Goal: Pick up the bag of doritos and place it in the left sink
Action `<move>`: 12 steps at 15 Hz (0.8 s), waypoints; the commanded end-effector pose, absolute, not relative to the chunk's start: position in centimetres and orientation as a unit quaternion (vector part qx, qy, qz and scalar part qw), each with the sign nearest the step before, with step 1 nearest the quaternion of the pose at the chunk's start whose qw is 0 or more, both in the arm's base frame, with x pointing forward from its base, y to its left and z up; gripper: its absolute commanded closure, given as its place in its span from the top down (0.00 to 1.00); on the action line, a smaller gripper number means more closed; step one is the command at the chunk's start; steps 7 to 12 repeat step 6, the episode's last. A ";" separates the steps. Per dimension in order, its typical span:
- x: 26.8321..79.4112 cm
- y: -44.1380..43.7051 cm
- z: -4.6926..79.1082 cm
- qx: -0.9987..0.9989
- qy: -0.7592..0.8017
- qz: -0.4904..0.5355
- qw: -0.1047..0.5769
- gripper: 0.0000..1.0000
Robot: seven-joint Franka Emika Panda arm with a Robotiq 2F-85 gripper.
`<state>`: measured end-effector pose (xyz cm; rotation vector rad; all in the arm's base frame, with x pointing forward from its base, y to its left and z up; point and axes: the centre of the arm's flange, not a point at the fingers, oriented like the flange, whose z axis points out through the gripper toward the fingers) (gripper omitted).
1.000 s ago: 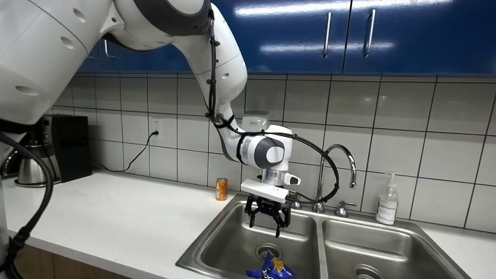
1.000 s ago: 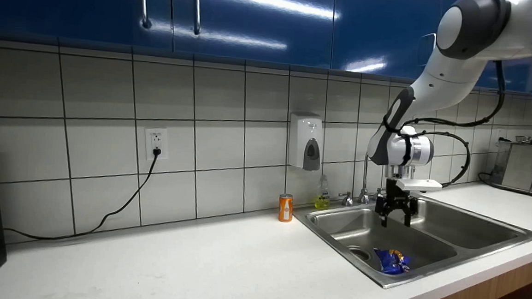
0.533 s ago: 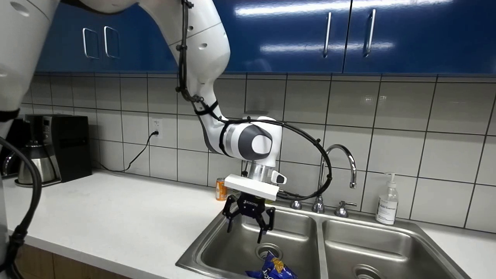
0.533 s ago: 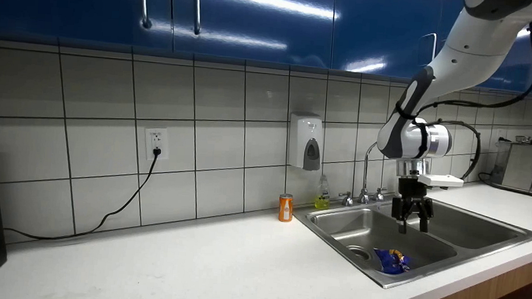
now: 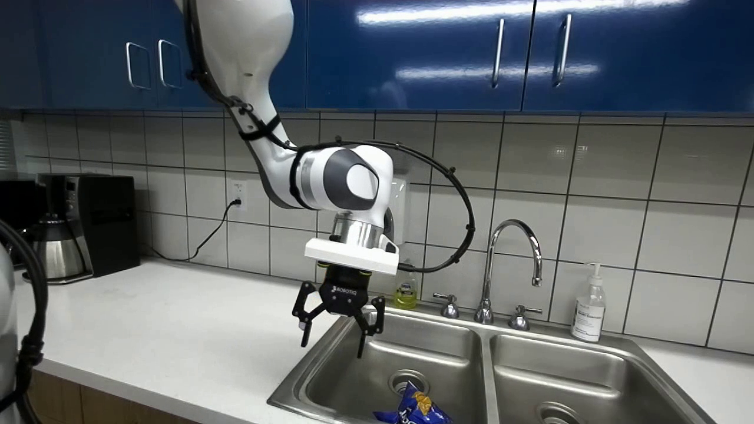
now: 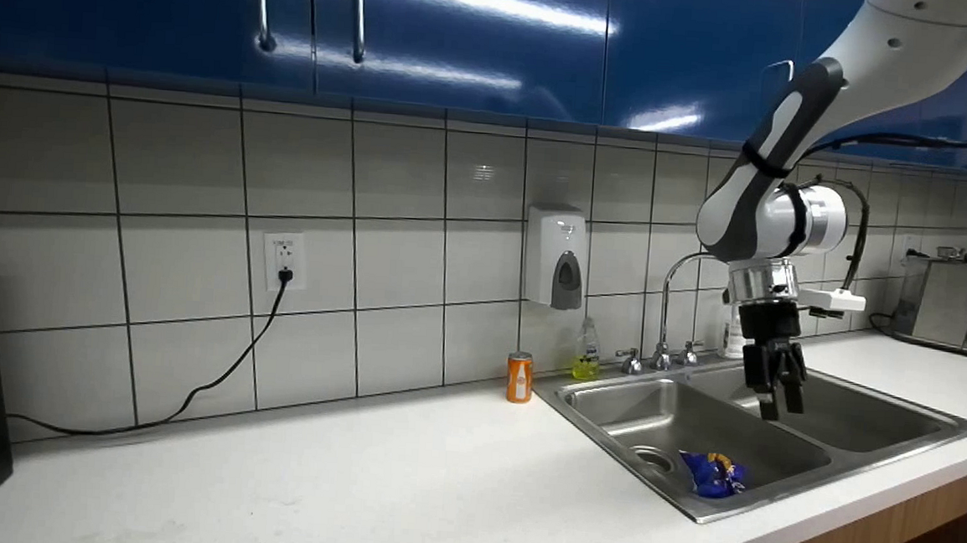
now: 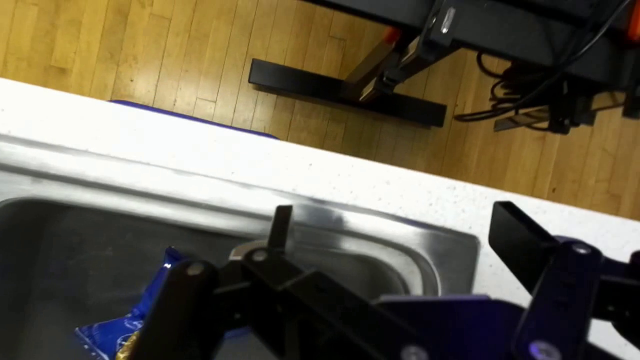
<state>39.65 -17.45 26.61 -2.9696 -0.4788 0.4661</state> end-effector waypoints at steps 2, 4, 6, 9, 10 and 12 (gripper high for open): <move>34.8 -14.9 29.9 -0.959 -0.215 0.179 0.044 1.00; 36.7 -15.3 28.1 -0.964 -0.195 0.176 0.047 1.00; 36.0 -15.0 28.6 -0.963 -0.200 0.175 0.046 1.00; 36.0 -15.0 28.6 -0.963 -0.200 0.175 0.046 1.00; 36.0 -15.0 28.6 -0.963 -0.200 0.175 0.046 1.00; 36.0 -15.0 28.6 -0.963 -0.200 0.175 0.046 1.00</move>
